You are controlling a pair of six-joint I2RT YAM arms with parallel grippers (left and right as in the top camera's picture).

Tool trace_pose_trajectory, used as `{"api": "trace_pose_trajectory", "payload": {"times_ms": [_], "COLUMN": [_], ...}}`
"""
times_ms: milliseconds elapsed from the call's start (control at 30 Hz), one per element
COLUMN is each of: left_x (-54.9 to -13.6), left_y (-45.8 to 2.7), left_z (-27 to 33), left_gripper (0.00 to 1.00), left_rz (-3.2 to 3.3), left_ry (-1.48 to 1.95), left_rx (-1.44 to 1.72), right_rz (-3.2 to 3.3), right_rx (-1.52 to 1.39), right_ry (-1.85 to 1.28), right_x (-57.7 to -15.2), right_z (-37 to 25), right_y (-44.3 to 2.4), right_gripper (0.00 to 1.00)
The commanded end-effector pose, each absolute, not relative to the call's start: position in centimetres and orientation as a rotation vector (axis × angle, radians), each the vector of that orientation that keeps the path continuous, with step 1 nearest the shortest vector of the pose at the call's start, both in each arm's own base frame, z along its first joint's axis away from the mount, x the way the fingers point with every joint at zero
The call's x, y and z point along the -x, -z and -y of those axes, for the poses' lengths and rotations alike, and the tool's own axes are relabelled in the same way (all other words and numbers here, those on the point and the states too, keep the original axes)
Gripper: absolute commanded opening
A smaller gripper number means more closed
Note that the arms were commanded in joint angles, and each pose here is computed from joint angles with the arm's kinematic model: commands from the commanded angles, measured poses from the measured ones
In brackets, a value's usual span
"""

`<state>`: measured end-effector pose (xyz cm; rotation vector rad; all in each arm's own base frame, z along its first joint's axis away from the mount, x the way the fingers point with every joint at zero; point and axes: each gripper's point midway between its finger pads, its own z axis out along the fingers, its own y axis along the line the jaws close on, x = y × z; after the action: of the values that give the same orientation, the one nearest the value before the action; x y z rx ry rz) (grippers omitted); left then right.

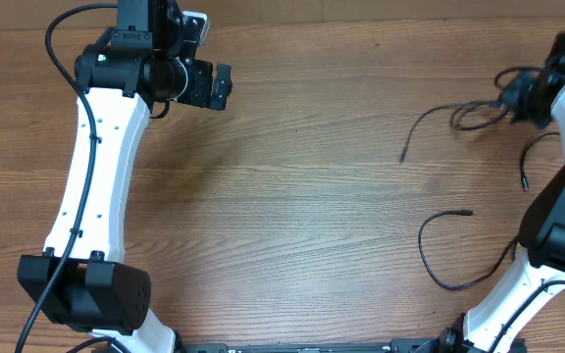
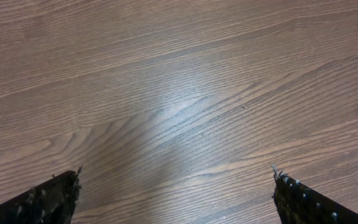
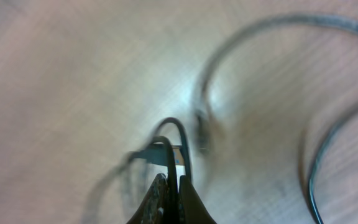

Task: Untangle cables
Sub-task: 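Carry the coiled cable with the right gripper to the upper right corner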

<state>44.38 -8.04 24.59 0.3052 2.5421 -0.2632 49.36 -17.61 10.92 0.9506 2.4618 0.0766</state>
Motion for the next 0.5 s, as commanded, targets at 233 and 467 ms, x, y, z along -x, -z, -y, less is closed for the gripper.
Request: {"api": "trace_pose_trajectory", "payload": {"times_ms": [233, 467], "left_x": [-44.6, -44.6], "left_y": [-24.4, -24.4], "left_z": [8.3, 8.3], "left_gripper": [1.00, 1.00], "left_rz": [-2.550, -2.550], "left_ry": [0.267, 0.267], "left_rx": [-0.286, -0.286], "right_rz": [-2.214, -2.168], "right_rx": [-0.755, -0.812], "right_ry": [-0.266, -0.149], "right_x": [-54.9, -54.9], "right_z": [16.4, 18.3], "right_y": [-21.9, -22.2], "right_gripper": [0.04, 0.24]}}
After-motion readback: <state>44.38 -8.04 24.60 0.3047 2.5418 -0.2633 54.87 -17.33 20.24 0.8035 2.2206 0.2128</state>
